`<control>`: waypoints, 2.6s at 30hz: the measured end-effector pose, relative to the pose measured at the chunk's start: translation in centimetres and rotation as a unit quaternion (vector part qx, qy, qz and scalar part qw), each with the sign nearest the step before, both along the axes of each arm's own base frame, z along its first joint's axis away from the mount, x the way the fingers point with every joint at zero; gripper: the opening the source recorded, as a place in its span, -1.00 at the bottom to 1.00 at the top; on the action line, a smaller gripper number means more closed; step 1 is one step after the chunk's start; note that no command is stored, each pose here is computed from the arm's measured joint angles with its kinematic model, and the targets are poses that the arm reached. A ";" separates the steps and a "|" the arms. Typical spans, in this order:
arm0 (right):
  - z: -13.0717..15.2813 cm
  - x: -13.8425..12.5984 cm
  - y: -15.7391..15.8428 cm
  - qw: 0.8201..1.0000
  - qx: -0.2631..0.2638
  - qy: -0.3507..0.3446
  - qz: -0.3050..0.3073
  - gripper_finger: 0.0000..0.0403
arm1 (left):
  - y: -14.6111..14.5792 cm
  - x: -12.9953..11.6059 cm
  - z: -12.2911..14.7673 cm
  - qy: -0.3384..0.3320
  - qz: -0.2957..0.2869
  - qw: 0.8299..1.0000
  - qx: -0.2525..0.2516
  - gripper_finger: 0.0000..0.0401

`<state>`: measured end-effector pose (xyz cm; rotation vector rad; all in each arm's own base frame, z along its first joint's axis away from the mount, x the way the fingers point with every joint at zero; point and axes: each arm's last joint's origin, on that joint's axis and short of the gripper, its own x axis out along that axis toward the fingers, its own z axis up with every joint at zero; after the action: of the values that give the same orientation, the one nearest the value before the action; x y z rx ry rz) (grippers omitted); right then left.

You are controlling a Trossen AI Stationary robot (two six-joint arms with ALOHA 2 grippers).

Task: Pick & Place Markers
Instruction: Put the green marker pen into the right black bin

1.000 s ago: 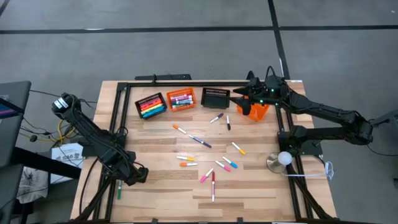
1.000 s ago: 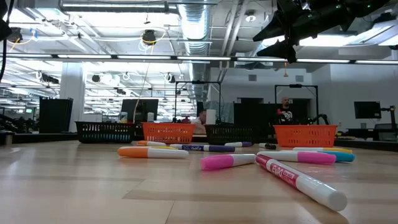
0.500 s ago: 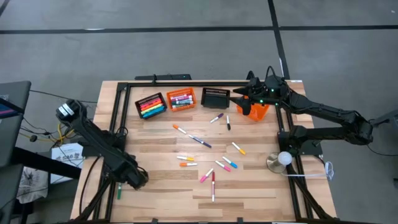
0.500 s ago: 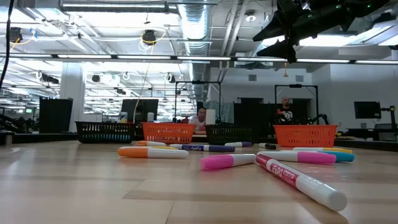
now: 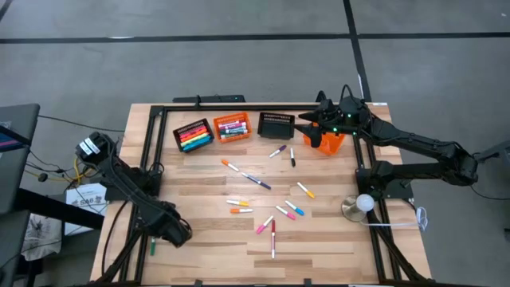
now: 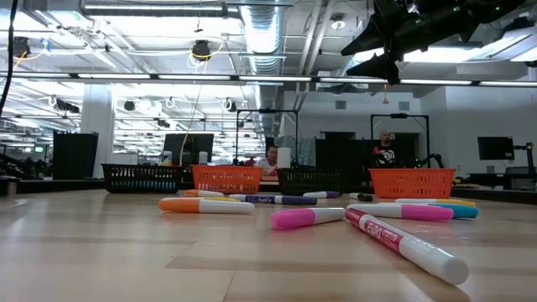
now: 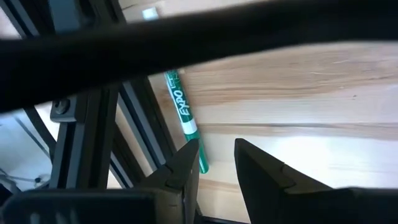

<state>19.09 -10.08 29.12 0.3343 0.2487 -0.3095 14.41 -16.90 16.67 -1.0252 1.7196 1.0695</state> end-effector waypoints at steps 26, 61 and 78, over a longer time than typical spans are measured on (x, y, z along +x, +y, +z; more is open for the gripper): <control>0.0 0.0 0.0 1.000 0.001 0.000 0.000 0.32 | -0.6 -1.3 -1.7 -0.001 0.045 0.999 0.007 -0.49; 0.0 0.0 0.0 1.000 0.001 -0.001 -0.001 0.32 | 0.4 -2.6 -4.8 -0.024 0.024 0.999 -0.022 -0.25; 0.1 0.0 0.0 1.000 -0.001 -0.003 -0.002 0.32 | 0.6 -1.1 -4.9 -0.072 0.039 0.996 -0.037 -0.49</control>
<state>19.10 -10.10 29.19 0.3345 0.2417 -0.3118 13.32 -16.28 11.81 -1.1958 1.6253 0.9621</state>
